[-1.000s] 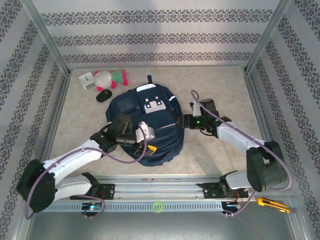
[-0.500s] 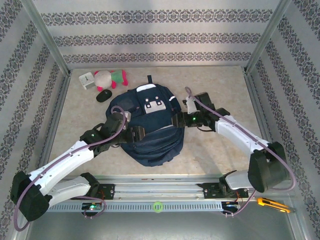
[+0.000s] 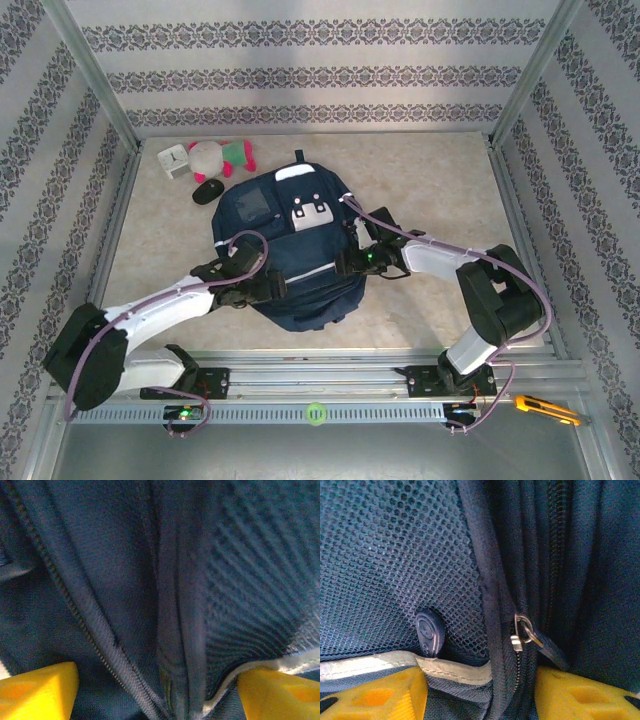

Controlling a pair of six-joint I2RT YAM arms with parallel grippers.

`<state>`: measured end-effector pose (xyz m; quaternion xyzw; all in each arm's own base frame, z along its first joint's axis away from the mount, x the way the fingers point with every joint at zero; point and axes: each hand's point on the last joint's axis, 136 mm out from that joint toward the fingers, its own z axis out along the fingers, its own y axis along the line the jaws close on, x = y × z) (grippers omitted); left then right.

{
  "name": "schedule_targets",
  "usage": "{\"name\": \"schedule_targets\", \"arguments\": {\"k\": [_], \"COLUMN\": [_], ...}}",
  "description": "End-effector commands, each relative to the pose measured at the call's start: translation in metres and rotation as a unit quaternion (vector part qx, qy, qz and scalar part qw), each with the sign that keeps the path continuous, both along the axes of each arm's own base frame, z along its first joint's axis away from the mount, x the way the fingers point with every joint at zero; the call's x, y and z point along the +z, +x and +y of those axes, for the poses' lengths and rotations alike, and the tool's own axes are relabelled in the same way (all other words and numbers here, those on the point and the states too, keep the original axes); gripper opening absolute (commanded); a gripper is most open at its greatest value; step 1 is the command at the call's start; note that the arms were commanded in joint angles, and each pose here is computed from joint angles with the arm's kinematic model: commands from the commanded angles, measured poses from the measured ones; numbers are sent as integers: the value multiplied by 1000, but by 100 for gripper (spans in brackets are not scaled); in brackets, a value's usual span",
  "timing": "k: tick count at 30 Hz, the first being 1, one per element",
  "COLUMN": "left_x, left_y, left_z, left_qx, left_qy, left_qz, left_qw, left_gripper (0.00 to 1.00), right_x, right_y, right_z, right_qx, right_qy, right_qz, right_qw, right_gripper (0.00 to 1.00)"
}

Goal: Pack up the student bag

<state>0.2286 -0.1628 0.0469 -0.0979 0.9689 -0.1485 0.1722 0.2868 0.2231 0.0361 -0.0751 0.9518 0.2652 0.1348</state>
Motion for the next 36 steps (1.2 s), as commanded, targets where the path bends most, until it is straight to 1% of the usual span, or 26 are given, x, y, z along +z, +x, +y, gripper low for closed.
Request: {"name": "schedule_targets", "arguments": {"k": [1,4,6,8,11,14,15,16,19,21,24,25,27,30,33,36], "left_x": [-24,3,31,56,80,90,95,97,89,83,76,73,62,46,32,28], "left_y": [-7,5,14,20,26,30,34,45,59,72,91,96,106,119,129,142], "left_z": [18,13,15,18,28,37,45,63,79,85,81,81,79,65,50,31], "left_qx": [-14,-12,5,26,60,85,101,132,156,164,140,136,125,100,78,59], "left_qy": [61,50,37,13,-20,-43,-58,-71,-72,-74,-69,-64,-55,-66,-72,-85], "left_qz": [28,-10,-39,-60,-79,-88,-94,-107,-110,-123,-158,-161,-164,-148,-134,-139], "left_qw": [998,999,999,998,995,992,989,983,979,976,975,975,977,982,985,985], "left_gripper": [84,86,89,93,95,95,95,95,93,88,79,77,73,68,66,63], "right_x": [-36,-13,15,44,79,96,115,130,120,100,68,59,38,14,2,-2], "right_y": [-21,-17,-12,-6,8,19,35,60,80,91,98,98,95,86,72,59], "right_z": [-22,-24,-25,-24,-28,-33,-39,-42,-34,-25,-13,-10,-9,-15,-26,-42], "right_qx": [-35,-39,-37,-38,-51,-66,-86,-90,-81,-82,-85,-86,-91,-103,-116,-130], "right_qy": [-57,-51,-39,-16,20,37,54,63,61,65,67,66,58,47,37,30], "right_qz": [41,11,-14,-36,-68,-90,-117,-139,-120,-92,-66,-59,-42,-23,-13,-9], "right_qw": [997,998,998,999,996,993,988,984,988,990,992,992,993,993,993,991], "right_gripper": [55,61,67,70,71,71,71,71,69,66,60,58,54,52,51,50]}}
